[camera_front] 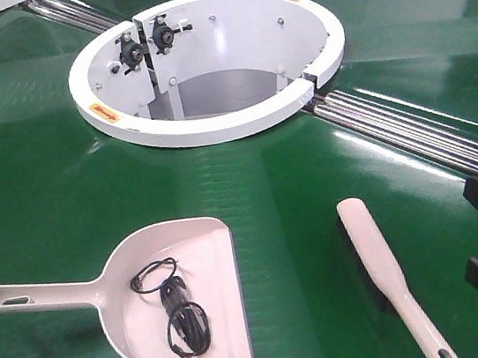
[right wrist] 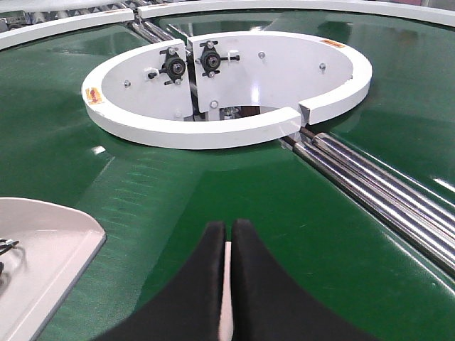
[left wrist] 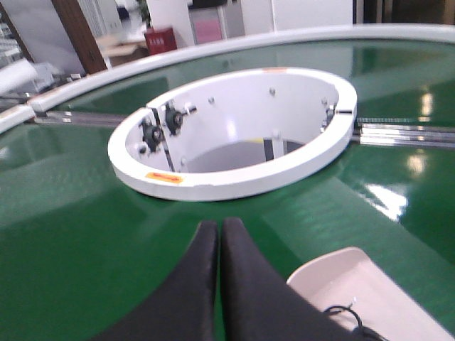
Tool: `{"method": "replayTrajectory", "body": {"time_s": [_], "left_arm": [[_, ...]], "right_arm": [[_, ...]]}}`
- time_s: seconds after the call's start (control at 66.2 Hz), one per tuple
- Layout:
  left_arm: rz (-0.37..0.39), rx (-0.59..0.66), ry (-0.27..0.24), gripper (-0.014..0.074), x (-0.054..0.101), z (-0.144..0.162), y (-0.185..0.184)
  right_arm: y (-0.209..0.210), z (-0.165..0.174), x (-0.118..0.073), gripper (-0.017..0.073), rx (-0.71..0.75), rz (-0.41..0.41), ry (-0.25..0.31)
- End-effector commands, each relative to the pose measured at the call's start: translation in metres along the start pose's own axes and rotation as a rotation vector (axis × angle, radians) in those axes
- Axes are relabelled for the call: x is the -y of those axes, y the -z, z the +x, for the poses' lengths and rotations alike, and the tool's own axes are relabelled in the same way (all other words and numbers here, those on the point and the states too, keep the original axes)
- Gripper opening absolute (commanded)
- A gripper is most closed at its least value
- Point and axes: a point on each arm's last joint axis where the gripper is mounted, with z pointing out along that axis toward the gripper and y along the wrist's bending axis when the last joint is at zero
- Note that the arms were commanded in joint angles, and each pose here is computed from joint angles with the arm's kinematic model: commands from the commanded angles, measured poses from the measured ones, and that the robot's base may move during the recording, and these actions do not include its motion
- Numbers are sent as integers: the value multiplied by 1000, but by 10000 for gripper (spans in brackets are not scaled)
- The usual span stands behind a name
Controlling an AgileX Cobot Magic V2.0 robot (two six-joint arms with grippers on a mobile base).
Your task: Clean and inspect green conveyor with broom and dustpan
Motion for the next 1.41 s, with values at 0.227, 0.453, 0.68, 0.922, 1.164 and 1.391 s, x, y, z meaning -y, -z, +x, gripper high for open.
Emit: {"method": "replayTrajectory", "body": {"time_s": [0.227, 0.453, 0.68, 0.922, 1.164, 1.391], "left_arm": [[-30, 180, 25, -22, -3, -16, 14], [-30, 180, 25, -22, -3, -16, 14], [-42, 175, 15, -23, -4, -14, 13], [-192, 158, 33, -23, -12, 9, 25], [-316, 118, 67, -23, -4, 77, 40], [-319, 87, 114, -23, 8, 133, 39]], "right_arm": [[2, -17, 1, -5, 111, 8, 9], [2, -17, 1, -5, 111, 8, 9], [2, -17, 1, -5, 110, 8, 8], [2, -17, 1, -5, 110, 8, 8], [2, -17, 1, -5, 110, 8, 8], [2, -17, 1, -5, 110, 8, 8]]}}
